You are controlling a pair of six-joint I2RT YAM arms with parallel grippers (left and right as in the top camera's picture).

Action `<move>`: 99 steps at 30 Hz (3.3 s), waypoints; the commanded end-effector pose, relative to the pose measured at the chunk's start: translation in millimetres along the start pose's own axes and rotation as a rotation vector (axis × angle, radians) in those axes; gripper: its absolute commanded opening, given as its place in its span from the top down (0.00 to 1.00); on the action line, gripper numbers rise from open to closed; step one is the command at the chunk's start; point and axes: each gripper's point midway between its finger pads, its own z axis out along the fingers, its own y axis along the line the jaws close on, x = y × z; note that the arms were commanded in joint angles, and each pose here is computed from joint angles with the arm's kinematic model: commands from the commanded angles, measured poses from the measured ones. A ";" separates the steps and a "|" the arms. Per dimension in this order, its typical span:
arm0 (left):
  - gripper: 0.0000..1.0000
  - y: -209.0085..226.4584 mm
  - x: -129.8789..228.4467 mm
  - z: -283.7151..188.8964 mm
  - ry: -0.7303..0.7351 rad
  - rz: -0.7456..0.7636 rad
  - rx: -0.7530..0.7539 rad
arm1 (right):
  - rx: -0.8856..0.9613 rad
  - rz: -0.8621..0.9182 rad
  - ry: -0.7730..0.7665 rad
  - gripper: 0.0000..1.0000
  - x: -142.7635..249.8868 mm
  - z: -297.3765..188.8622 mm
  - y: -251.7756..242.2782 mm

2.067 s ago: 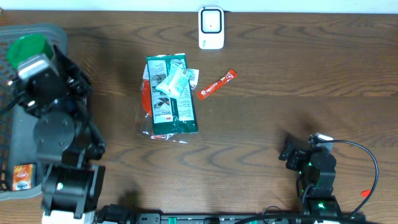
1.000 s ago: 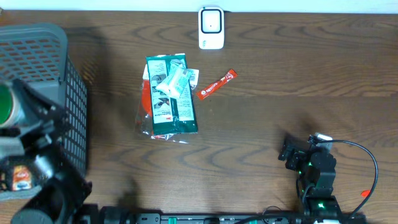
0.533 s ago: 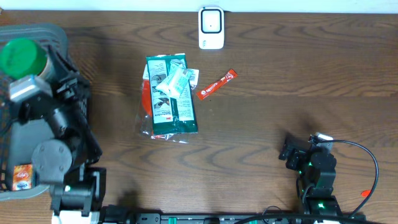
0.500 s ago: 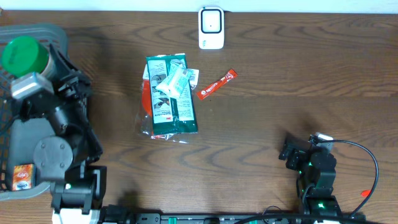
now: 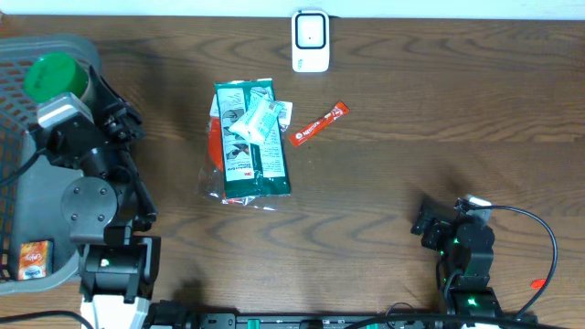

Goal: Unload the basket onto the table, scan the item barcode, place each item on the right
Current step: 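Carry the jar over the basket rim toward the table, then lower the jar onto the table left of the gloves bag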

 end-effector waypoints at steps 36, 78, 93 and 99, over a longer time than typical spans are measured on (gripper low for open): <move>0.86 -20.5 170.7 -6.8 0.243 0.025 0.111 | 0.042 -0.012 -0.011 0.01 -1.5 0.0 -7.0; 0.85 -20.4 332.7 -14.5 0.366 0.042 0.099 | 0.138 -0.101 0.023 0.01 6.3 0.3 -24.3; 0.85 -23.1 391.0 -11.7 0.465 0.082 0.095 | 0.176 -0.108 0.044 0.01 10.9 1.9 -31.0; 0.85 -22.1 395.6 -14.1 0.482 0.089 0.095 | 0.175 -0.107 0.039 0.01 9.7 2.0 -30.6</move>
